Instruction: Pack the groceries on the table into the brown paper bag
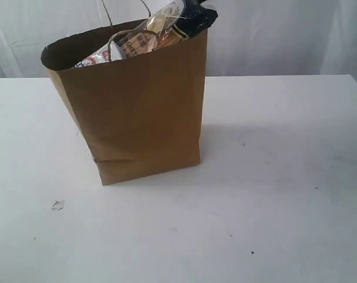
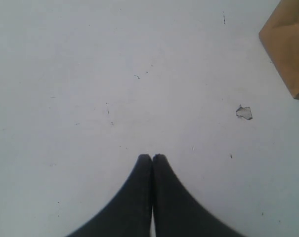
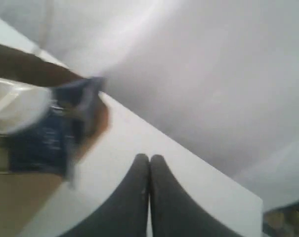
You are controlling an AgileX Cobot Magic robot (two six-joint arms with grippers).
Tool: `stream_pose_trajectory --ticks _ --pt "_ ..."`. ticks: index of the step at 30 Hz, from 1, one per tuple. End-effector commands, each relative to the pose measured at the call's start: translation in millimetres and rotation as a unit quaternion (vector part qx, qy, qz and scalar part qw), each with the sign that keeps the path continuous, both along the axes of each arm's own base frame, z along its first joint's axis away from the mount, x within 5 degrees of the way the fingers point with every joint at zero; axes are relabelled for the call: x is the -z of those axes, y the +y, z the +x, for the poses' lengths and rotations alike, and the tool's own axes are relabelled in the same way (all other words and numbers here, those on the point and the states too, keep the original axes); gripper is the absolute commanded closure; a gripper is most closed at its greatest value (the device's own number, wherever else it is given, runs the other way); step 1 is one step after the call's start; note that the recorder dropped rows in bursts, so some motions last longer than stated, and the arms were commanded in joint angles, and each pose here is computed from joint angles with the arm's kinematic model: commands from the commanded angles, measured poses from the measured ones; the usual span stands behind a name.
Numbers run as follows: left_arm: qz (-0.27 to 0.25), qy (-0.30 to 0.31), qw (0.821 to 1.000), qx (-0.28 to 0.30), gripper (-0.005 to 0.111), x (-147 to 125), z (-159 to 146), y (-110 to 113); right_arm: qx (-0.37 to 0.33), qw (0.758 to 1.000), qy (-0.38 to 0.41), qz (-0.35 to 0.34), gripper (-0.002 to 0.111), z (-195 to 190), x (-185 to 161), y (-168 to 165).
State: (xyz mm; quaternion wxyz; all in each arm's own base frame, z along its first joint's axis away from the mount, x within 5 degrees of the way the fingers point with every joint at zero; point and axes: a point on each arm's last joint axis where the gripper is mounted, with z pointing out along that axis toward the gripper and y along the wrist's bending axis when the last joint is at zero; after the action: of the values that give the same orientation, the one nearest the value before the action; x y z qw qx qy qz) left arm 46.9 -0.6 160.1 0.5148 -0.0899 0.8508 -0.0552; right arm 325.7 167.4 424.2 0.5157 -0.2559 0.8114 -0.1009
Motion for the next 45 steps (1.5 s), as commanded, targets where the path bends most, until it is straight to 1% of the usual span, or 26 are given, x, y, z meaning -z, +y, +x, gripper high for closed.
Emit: stream_pose_trajectory --ticks 1,3,6,8,10,11,13,14,16,19,22,24,26,27,28,30,33,36,39,41,43,45 --pt "-0.005 0.017 1.000 0.002 0.107 6 -1 -1 0.103 0.995 -0.009 0.009 0.108 18 -5 -68" --pt "-0.005 0.017 1.000 0.002 0.107 6 -1 -1 0.141 0.989 -0.012 0.036 0.108 21 -3 -100" --pt "-0.005 0.017 1.000 0.002 0.107 6 -1 -1 0.194 0.975 -0.009 0.108 0.108 17 3 -144" --pt "-0.005 0.017 1.000 0.002 0.107 6 -1 -1 0.238 0.957 -0.003 0.166 0.108 9 12 -173" --pt "-0.005 0.017 1.000 0.002 0.107 6 -1 -1 0.280 0.938 0.008 0.205 0.108 -1 23 -194" --pt "-0.005 0.017 1.000 0.002 0.107 6 -1 -1 0.303 0.926 0.006 0.227 0.108 -10 25 -203" --pt "-0.005 0.017 1.000 0.002 0.107 6 -1 -1 0.331 0.911 0.007 0.247 0.108 -28 32 -213" --pt "-0.005 0.017 1.000 0.002 0.107 6 -1 -1 0.339 0.908 0.009 0.245 0.108 -40 37 -216" --pt "-0.005 0.017 1.000 0.002 0.107 6 -1 -1 0.338 0.909 0.001 0.242 0.108 -66 37 -214" --pt "-0.005 0.017 1.000 0.002 0.107 6 -1 -1 0.323 0.908 -0.007 0.266 0.108 -107 38 -203" --pt "-0.005 0.017 1.000 0.002 0.107 6 -1 -1 0.285 0.910 -0.022 0.301 0.108 -145 41 -187" --pt "-0.005 0.017 1.000 0.002 0.107 6 -1 -1 0.238 0.922 -0.064 0.299 0.108 -171 38 -178" --pt "-0.005 0.017 1.000 0.002 0.107 6 -1 -1 0.175 0.937 -0.133 0.272 0.108 -203 33 -173" --pt "-0.005 0.017 1.000 0.002 0.107 6 -1 -1 0.152 0.939 -0.164 0.261 0.108 -216 31 -171" --pt "-0.005 0.017 1.000 0.002 0.107 6 -1 -1 0.129 0.937 -0.205 0.252 0.108 -234 28 -170" --pt "-0.005 0.017 1.000 0.002 0.107 6 -1 -1 0.100 0.924 -0.274 0.249 0.108 -271 23 -171" --pt "-0.005 0.017 1.000 0.002 0.107 6 -1 -1 0.084 0.899 -0.337 0.266 0.108 -317 21 -174" --pt "-0.005 0.017 1.000 0.002 0.107 6 -1 -1 0.071 0.877 -0.379 0.286 0.108 -349 24 -176" --pt "-0.005 0.017 1.000 0.002 0.107 6 -1 -1 0.072 0.872 -0.387 0.292 0.108 -365 32 -177" --pt "-0.005 0.017 1.000 0.002 0.107 6 -1 -1 0.077 0.877 -0.374 0.292 0.108 -362 37 -177" --pt "-0.005 0.017 1.000 0.002 0.107 6 -1 -1 0.086 0.888 -0.348 0.288 0.108 -348 48 -176" --pt "-0.005 0.017 1.000 0.002 0.107 6 -1 -1 0.074 0.889 -0.334 0.305 0.108 -342 53 -173"
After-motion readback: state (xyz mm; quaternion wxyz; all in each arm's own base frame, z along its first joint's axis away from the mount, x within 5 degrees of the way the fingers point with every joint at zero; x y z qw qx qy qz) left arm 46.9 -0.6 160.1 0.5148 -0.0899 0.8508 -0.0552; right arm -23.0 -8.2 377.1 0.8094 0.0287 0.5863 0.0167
